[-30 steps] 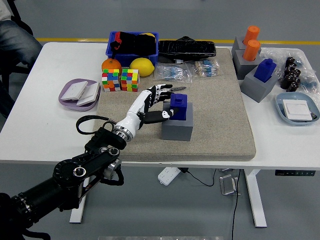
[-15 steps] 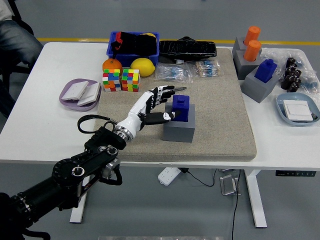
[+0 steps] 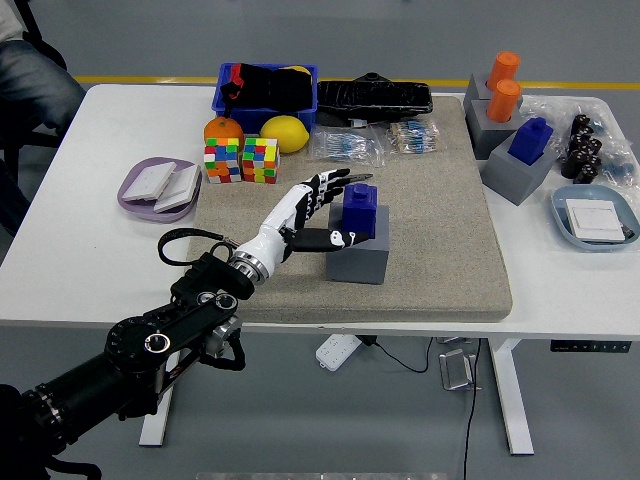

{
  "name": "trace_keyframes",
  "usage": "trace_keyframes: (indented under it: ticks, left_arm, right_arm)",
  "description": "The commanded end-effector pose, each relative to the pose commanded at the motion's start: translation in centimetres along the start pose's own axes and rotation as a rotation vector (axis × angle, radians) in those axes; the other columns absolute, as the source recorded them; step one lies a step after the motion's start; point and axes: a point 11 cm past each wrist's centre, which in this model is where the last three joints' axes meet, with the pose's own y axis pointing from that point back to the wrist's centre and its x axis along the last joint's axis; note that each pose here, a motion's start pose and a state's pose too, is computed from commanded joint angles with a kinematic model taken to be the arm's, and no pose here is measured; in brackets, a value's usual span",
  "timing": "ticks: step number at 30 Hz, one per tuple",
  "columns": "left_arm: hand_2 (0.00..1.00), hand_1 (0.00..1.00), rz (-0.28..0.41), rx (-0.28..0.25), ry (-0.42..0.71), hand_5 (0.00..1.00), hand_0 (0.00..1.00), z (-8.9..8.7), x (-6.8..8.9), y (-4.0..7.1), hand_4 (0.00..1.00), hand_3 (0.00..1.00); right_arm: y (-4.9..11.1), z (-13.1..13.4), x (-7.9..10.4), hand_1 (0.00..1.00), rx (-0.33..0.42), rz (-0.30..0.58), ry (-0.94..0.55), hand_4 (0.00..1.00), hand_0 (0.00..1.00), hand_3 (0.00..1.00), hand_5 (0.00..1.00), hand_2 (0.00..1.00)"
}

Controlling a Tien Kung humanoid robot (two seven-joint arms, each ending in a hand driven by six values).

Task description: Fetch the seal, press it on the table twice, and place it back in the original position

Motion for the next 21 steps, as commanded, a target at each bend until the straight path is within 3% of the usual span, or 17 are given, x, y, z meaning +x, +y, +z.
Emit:
trace_keyframes:
  ticks: [17, 18, 21]
  left_arm:
    - [0.835, 0.861, 0.021, -0.012, 0.004, 0.002, 0.91, 0.19, 0.19, -0.01, 0.947, 0.866]
    - [0.797, 0.796, 0.021, -0.012, 0.004, 0.002, 0.886, 0.2, 0.16, -0.01, 0.906, 0.857]
    - [0.797, 0.796, 0.017, -0.018, 0.009, 0.002, 0.886, 0.39, 0.02, -0.04, 0.906, 0.857]
  right_arm:
    - [0.0, -0.06, -0.1, 0.748, 0.001, -0.002, 0.0, 0.832, 0.884, 0.745, 0.519, 0.732]
    - [0.0, -0.05, -0.09, 0.749, 0.001, -0.002, 0.0, 0.833, 0.884, 0.745, 0.519, 0.732]
    - [0.0, 0.0, -0.05, 0.749, 0.0, -0.001, -0.001, 0.833, 0.884, 0.745, 0.519, 0.732]
